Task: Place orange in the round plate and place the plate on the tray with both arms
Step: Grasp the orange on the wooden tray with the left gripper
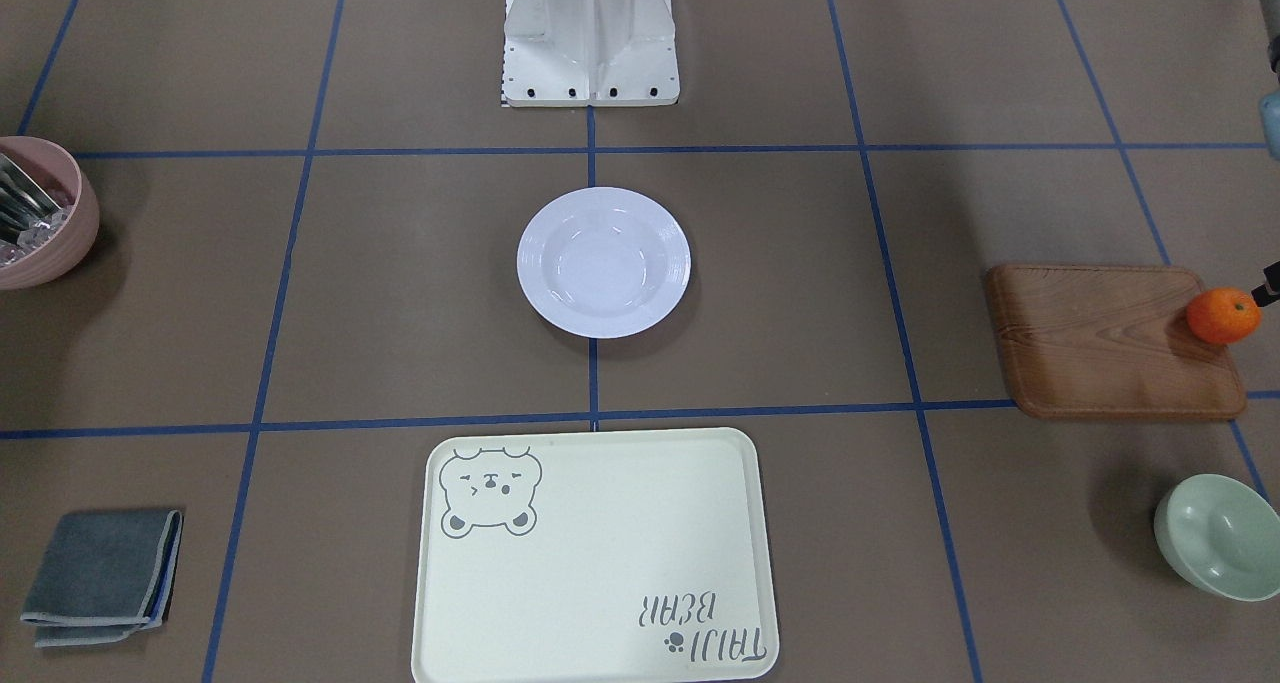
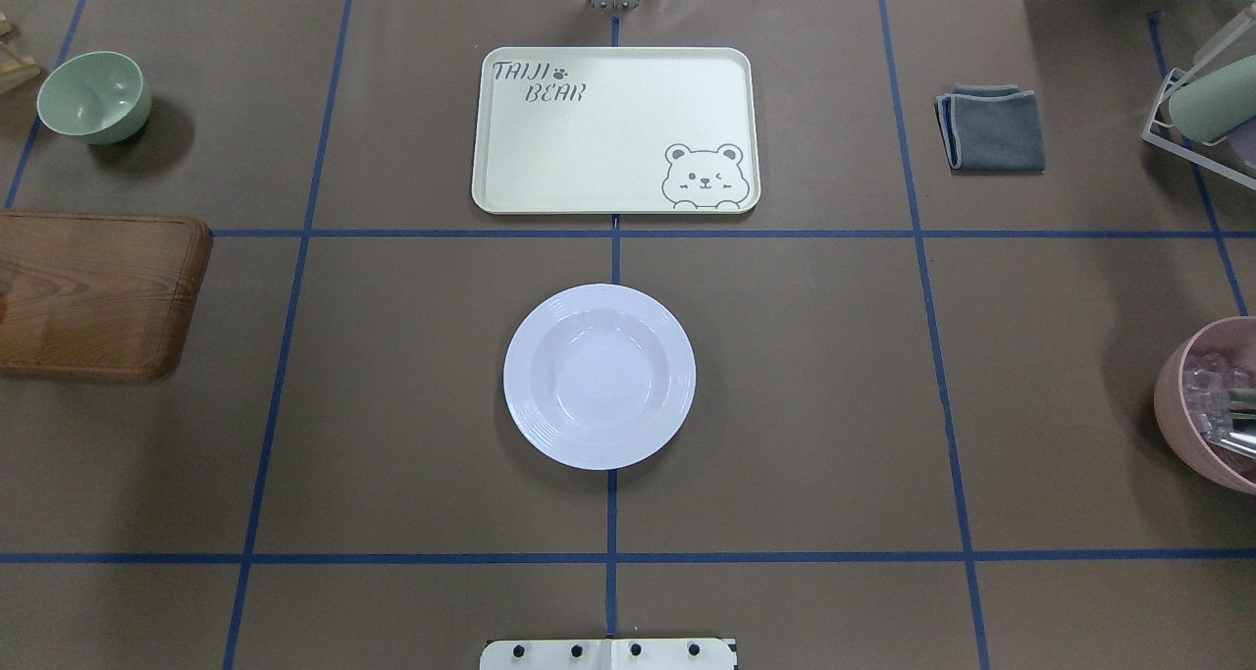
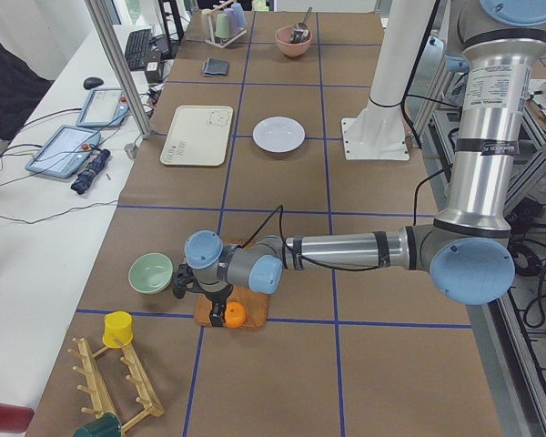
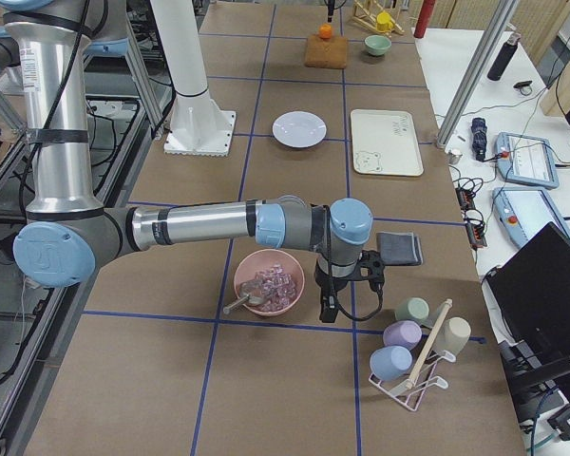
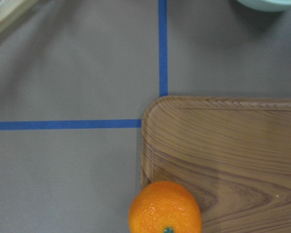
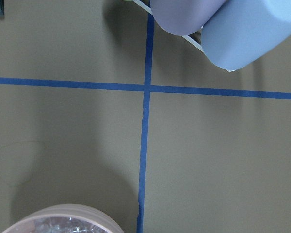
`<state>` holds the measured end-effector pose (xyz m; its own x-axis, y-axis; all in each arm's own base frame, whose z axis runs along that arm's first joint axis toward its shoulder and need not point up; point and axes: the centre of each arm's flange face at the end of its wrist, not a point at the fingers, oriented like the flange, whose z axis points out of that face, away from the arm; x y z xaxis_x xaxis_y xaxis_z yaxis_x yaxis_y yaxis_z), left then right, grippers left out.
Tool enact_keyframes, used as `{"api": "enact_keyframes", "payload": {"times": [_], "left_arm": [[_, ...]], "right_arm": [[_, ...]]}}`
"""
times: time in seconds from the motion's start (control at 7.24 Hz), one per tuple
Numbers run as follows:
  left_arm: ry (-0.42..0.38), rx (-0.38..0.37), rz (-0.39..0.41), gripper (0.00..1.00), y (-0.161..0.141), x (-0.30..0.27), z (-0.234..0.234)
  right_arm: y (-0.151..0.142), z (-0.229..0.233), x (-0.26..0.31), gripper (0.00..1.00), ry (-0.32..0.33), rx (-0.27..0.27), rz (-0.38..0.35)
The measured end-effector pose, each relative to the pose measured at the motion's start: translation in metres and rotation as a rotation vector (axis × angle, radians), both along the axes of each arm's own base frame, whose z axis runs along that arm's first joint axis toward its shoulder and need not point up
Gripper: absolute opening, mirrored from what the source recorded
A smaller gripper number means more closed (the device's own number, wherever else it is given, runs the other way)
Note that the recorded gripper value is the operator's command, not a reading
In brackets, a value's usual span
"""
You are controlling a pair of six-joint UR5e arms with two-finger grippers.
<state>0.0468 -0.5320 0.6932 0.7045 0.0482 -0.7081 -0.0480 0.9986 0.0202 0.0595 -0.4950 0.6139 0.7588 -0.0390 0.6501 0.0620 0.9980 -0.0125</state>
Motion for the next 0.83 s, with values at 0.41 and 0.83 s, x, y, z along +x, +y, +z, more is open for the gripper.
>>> {"api": "enact_keyframes", "payload": {"times": [0.41,0.83], "left_arm": [[-0.007,-0.023,0.044,0.99,0.003,0.022,0.015],[-0.014,-0.048,0.054,0.99,0.001,0.028,0.027]], "right_arm": [[0.0,0.0,-0.001,1.0,-0.012,-0.004,0.002],[-0.001,-0.001,-0.001,1.0,-0.014,-0.003,0.003]]}}
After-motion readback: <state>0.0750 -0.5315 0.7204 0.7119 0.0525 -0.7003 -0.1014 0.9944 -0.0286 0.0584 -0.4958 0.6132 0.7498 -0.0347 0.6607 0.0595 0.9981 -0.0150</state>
